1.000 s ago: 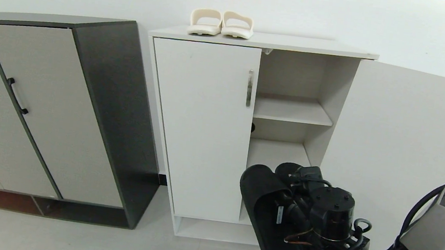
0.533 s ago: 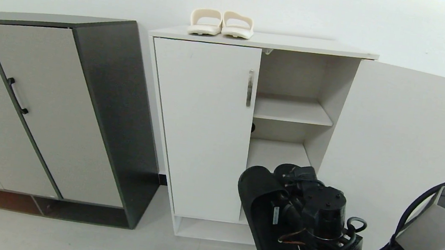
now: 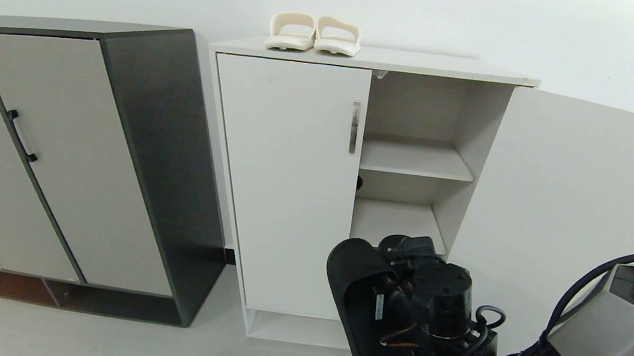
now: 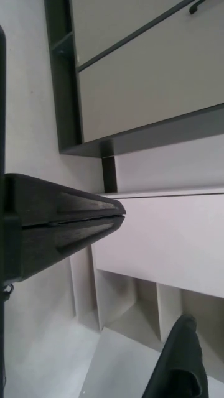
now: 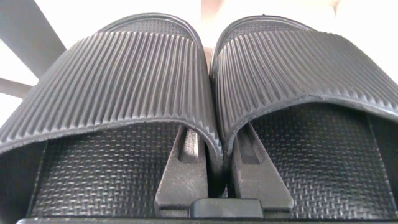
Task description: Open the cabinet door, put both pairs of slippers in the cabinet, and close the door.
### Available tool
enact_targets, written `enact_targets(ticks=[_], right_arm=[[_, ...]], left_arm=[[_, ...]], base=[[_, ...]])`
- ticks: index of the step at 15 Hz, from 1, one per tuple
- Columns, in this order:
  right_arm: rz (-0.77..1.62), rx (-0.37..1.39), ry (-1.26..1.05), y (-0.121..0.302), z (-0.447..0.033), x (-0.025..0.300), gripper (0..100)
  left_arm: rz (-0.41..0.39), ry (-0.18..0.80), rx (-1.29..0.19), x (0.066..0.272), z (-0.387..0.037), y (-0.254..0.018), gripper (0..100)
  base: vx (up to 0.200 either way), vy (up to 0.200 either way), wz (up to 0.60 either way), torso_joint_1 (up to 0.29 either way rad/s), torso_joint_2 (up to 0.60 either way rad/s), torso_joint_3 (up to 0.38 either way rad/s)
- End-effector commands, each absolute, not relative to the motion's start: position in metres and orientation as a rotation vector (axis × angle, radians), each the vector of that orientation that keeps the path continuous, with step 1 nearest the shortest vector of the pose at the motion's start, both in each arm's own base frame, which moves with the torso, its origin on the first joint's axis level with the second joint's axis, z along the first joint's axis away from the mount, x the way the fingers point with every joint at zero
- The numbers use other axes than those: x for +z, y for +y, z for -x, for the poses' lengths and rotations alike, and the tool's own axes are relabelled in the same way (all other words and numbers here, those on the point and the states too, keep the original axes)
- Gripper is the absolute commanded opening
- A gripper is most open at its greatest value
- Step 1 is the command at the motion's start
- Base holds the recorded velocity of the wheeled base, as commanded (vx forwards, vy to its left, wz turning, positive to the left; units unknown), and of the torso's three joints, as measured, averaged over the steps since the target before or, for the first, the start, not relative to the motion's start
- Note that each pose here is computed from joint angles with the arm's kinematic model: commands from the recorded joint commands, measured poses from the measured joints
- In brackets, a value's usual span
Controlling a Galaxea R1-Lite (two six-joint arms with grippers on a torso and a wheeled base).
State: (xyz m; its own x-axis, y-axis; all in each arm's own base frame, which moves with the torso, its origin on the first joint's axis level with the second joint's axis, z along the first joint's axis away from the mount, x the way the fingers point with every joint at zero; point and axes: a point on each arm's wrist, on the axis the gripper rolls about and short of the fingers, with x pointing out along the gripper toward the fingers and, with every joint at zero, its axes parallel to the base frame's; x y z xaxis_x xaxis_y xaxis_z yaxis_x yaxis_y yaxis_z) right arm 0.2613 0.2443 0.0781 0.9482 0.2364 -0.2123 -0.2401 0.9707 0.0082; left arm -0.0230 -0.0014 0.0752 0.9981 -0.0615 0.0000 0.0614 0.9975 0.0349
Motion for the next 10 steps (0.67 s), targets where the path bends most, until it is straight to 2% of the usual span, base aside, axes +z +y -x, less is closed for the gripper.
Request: enact_targets(ticks=[1, 3, 10], right_arm=[[0.025, 0.243, 0.225, 0.246, -0.262, 0.072, 0], [0.024, 0.239, 0.227, 0.246, -0.264, 0.071, 0], [0.012, 0.24, 0.251, 0.253, -0.267, 0.057, 0]], left_arm=[[-0.035, 0.002, -0.061, 0.075, 0.023, -0.001, 0], [-0.035, 0.002, -0.061, 0.075, 0.023, -0.001, 0], [-0.031, 0.002, -0.06, 0.075, 0.023, -0.001, 0]], base=[[0.0, -0.2, 0.0, 0.002, 0.01, -0.002], [0.0, -0.2, 0.0, 0.005, 0.0, 0.002], [0.0, 0.0, 0.0, 0.0, 0.0, 0.0]])
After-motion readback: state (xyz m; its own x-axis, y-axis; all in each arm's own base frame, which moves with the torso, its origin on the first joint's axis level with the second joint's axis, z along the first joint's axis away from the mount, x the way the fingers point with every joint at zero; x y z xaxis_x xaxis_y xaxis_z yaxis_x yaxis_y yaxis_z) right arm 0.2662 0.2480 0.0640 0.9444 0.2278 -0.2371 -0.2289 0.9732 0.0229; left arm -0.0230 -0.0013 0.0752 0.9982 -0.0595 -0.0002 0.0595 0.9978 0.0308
